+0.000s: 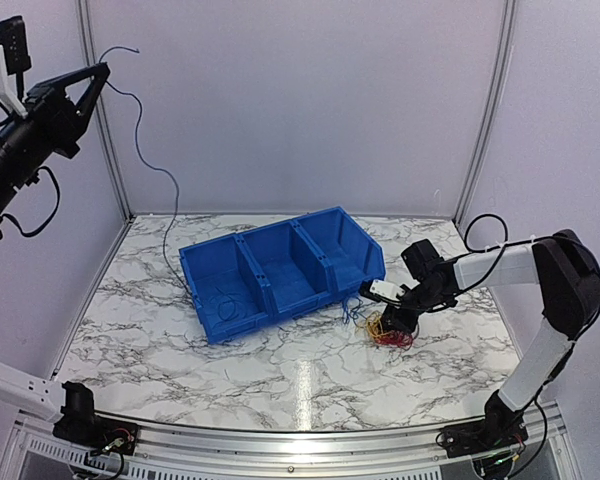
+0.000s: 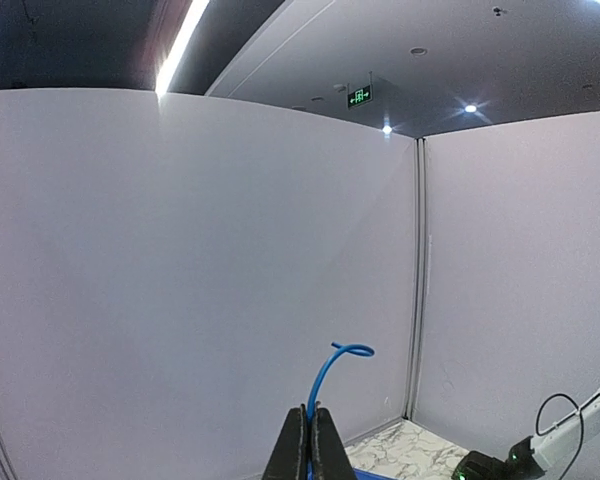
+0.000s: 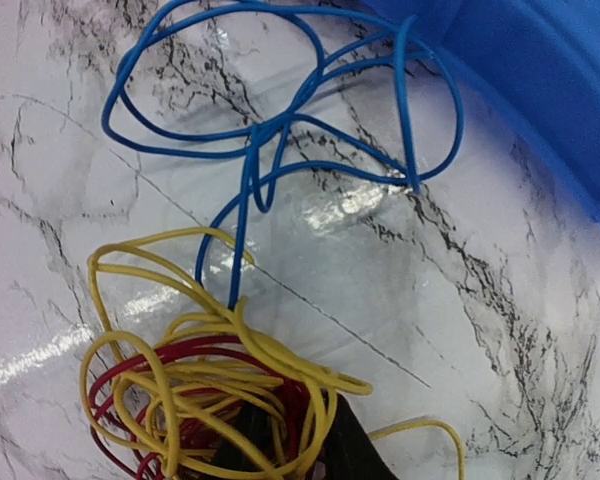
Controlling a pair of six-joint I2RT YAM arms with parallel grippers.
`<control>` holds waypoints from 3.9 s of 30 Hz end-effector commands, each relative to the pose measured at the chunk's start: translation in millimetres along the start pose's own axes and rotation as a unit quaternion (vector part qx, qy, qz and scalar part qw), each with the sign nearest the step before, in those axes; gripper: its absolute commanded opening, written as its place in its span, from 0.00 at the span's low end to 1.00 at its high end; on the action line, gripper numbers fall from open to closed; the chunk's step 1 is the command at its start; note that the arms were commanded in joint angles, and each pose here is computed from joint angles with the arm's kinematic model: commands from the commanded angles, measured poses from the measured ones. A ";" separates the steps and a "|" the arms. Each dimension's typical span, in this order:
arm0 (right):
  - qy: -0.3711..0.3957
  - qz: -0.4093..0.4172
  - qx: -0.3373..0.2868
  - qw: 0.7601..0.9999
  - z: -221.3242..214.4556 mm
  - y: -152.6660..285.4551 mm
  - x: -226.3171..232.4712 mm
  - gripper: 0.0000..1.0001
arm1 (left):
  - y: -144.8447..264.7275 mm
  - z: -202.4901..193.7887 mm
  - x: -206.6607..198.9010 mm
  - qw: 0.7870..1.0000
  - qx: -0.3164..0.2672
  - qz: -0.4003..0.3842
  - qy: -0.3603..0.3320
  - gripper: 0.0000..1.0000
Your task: Untangle the cables
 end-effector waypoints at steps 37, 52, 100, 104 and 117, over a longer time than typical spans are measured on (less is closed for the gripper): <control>0.054 -0.080 -0.154 0.983 64.1 97.8 9.0 0.59 | -87.9 -17.9 4.5 0.984 0.030 0.122 -0.124 0.00; 0.036 -0.059 -0.126 0.990 50.4 82.4 2.5 0.59 | -98.8 31.4 14.8 0.960 -0.044 0.178 -0.211 0.00; 0.027 -0.026 -0.072 0.997 29.5 51.3 5.2 0.59 | -136.0 -71.7 50.4 0.951 0.053 0.196 -0.232 0.00; 0.026 -0.023 -0.069 0.997 28.6 49.6 5.8 0.59 | -129.0 -106.3 69.8 0.952 0.079 0.207 -0.209 0.00; 0.024 -0.013 -0.055 0.998 22.8 42.5 6.9 0.58 | -90.6 -225.8 120.5 0.937 0.179 0.248 -0.168 0.00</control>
Point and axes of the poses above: each gripper's point midway between its finger pads, its own y axis back along the fingers, its own x axis along the line the jaws close on, z = x × y, the point moved 3 cm from there along y, back along the fingers, and after that the axes turned 12 degrees about y, right-handed, at the moved point
